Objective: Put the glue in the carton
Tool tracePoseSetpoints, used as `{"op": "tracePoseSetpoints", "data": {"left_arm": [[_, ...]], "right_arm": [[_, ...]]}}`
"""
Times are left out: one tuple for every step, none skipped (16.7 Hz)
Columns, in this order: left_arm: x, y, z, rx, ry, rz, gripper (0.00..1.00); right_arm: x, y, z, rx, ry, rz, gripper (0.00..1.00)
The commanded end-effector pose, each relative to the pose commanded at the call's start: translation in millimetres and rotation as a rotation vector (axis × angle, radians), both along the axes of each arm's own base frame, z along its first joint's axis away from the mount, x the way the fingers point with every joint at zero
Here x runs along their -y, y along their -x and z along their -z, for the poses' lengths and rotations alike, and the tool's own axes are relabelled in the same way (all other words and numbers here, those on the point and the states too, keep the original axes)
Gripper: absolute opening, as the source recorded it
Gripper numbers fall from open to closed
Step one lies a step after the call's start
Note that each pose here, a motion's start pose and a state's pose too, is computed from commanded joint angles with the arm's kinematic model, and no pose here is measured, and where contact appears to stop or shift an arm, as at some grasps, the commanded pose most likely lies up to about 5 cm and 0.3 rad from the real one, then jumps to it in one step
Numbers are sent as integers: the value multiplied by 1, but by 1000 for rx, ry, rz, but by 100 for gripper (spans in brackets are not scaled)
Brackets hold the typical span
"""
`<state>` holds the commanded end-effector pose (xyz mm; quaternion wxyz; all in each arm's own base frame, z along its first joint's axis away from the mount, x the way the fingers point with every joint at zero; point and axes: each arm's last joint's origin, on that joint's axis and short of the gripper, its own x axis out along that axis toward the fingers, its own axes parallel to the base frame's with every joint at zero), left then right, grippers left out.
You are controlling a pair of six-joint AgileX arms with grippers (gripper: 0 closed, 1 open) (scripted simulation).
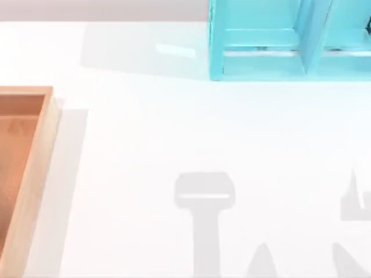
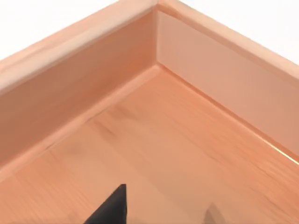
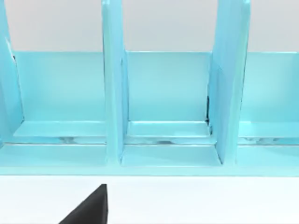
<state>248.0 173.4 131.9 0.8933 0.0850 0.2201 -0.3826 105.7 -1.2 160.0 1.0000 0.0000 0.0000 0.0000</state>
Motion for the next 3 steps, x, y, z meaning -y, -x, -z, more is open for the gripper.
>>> {"op": "tracePoseSetpoints", "data": {"left_arm": [[0, 0, 0, 0, 0, 0, 100], [0, 0, 0, 0, 0, 0, 100], [0, 0, 0, 0, 0, 0, 100]], "right_arm": [[0, 0, 0, 0, 0, 0, 100], [0, 0, 0, 0, 0, 0, 100], [0, 0, 0, 0, 0, 0, 100]]}}
